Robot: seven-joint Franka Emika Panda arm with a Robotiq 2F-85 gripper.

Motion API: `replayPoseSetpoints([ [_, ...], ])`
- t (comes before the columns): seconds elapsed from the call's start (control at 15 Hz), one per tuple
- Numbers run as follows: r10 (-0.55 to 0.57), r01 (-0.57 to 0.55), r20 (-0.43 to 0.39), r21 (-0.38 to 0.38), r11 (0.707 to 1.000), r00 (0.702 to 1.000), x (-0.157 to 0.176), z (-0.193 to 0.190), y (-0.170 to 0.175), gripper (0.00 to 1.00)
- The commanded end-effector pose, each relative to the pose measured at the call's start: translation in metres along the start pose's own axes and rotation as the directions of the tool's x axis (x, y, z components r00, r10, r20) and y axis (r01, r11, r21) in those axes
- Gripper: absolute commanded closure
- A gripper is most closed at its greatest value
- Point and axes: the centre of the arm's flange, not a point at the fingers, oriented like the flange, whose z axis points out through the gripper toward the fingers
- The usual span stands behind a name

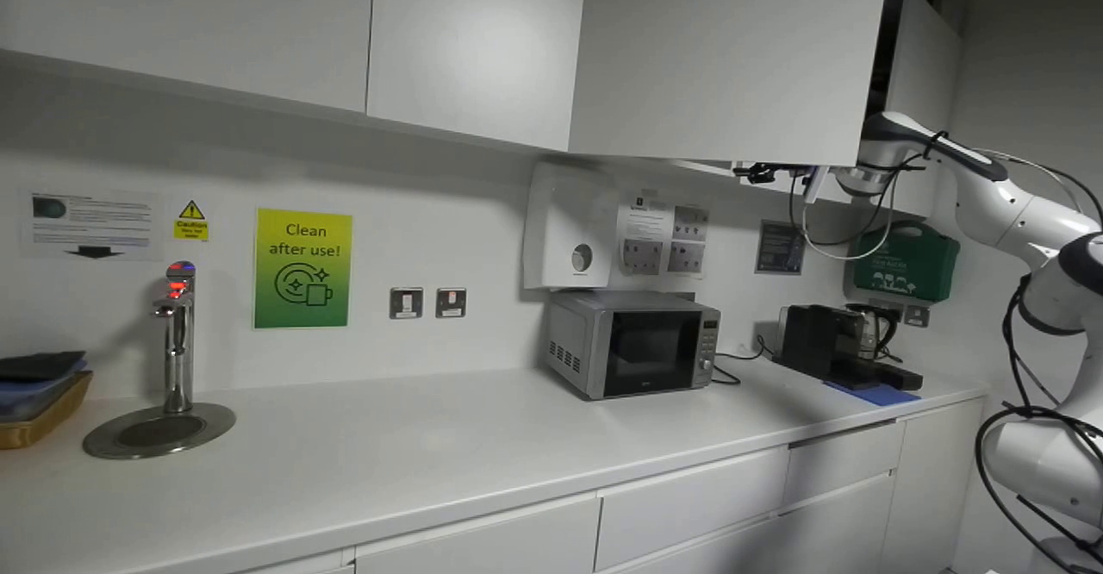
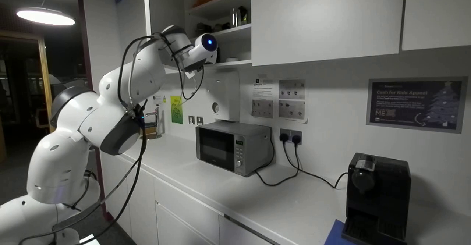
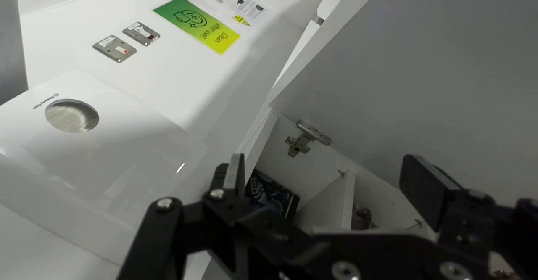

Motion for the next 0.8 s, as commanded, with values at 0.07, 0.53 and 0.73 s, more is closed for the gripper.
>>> replayPoseSetpoints([
  [0.07,-0.039,0.034,0.058,0.087,0.996,0.998,0.007,-0.002,-0.012,0.0],
  [0.53,-0.066,0.047,0.121,0.16,0.986,0.99,0.005,-0.002,-0.018,0.0],
  [0.73,-0.078,0.051,0.144,0.18,0.982,0.987,0.004,0.0,-0.022,0.0],
])
